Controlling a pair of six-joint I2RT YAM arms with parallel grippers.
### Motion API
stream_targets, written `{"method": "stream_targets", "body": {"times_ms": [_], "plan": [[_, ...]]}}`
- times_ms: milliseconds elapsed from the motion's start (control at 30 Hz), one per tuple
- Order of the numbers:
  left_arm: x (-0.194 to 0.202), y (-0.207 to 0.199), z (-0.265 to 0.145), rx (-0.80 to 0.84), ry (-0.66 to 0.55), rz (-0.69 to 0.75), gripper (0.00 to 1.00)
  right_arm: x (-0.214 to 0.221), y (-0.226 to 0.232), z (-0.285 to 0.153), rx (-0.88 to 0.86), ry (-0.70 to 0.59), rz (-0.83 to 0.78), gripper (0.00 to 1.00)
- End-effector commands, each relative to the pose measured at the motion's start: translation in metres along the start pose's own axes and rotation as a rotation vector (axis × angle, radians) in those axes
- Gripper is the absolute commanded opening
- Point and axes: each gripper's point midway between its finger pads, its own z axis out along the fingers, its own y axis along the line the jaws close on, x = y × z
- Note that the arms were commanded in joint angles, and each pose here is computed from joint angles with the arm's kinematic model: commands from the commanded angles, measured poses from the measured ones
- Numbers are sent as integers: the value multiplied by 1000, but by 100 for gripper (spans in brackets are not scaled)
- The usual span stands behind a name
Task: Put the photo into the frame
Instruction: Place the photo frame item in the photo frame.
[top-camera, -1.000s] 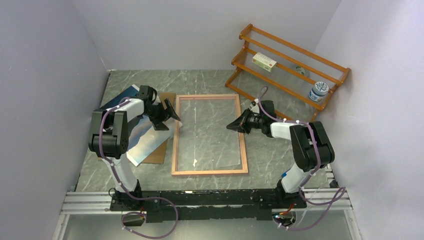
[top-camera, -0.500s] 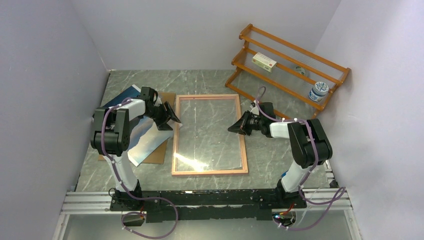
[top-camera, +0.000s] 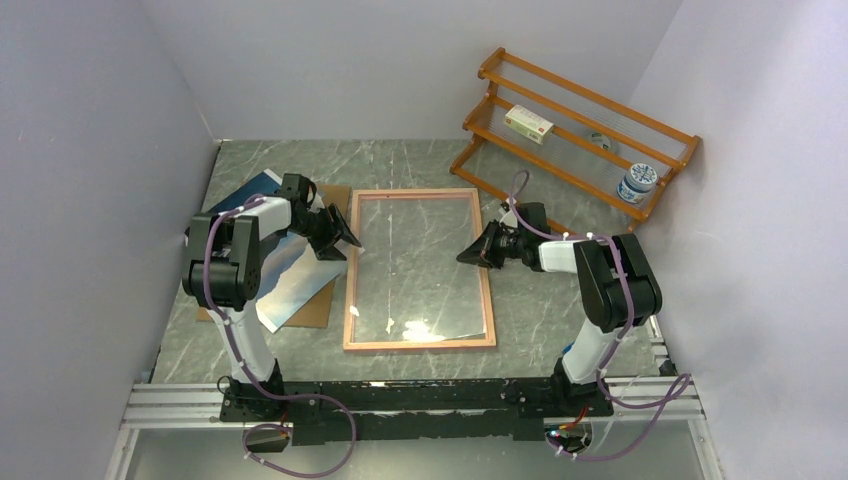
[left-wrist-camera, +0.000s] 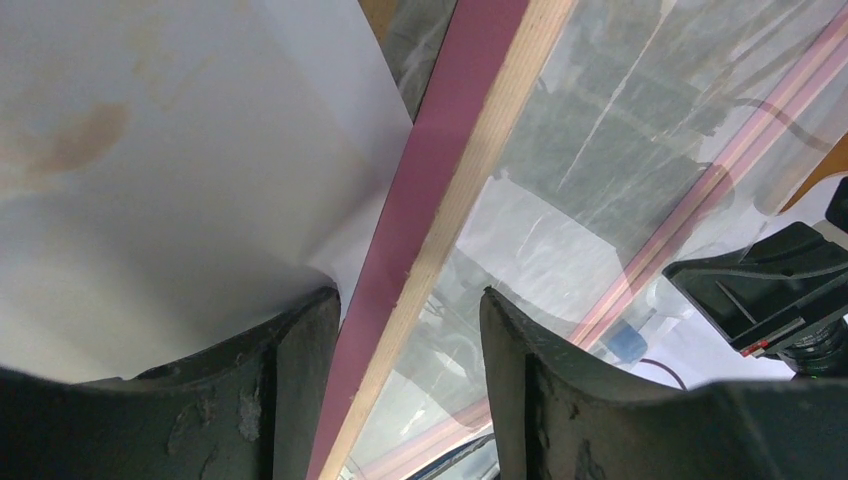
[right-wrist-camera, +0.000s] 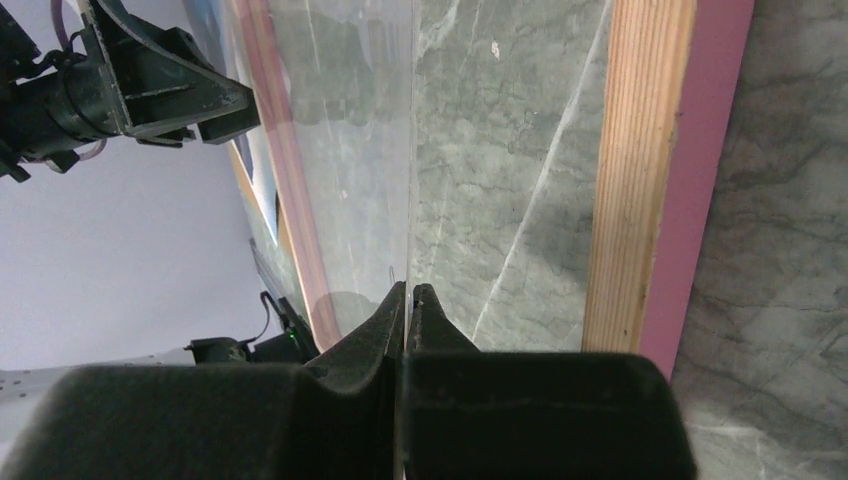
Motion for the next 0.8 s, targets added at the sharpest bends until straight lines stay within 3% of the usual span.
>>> {"method": "stream_targets", "body": {"times_ms": [0, 633, 767], "plan": [[5, 24, 14, -86, 22, 7, 60, -20, 4, 1, 7, -58, -85, 0], [6, 25, 17, -84, 38, 23, 58, -19, 2, 9, -7, -46, -91, 0], [6, 24, 17, -77, 39, 23, 58, -16, 7, 12, -28, -29, -95, 5]]}}
